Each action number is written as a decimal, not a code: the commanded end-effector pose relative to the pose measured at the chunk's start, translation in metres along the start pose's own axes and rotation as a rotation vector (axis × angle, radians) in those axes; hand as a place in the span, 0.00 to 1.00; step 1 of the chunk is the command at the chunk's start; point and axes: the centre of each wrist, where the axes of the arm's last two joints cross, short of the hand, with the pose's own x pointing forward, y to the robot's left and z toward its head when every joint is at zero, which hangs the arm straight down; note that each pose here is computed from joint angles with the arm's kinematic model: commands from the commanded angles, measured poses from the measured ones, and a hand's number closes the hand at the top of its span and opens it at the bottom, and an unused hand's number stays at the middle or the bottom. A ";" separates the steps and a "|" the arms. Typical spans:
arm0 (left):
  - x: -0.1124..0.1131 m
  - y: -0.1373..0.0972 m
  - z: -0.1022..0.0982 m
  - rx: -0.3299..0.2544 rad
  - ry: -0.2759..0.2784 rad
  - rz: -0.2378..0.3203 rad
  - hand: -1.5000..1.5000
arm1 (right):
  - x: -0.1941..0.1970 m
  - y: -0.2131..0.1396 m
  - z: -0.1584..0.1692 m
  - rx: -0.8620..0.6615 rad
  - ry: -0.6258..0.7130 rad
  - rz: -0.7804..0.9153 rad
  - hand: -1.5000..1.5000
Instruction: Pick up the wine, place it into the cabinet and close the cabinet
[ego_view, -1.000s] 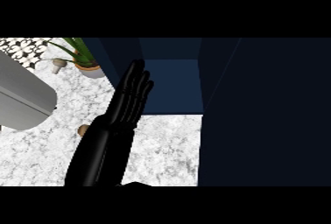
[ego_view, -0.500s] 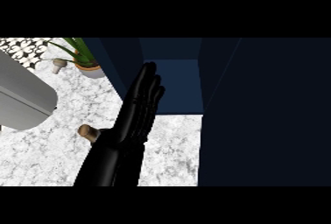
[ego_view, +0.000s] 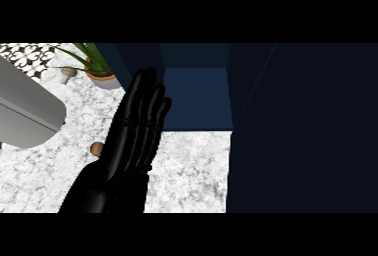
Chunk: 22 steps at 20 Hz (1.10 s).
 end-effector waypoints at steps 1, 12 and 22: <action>-0.004 0.010 0.003 0.038 0.034 -0.001 0.00 | 0.057 0.004 0.033 0.000 -0.083 -0.004 0.00; 0.006 0.047 0.008 0.131 0.038 -0.055 0.00 | 0.046 0.011 0.029 0.003 -0.082 -0.020 0.00; 0.023 0.084 0.010 0.173 0.027 -0.122 0.00 | 0.053 0.010 0.026 0.012 -0.072 -0.027 0.00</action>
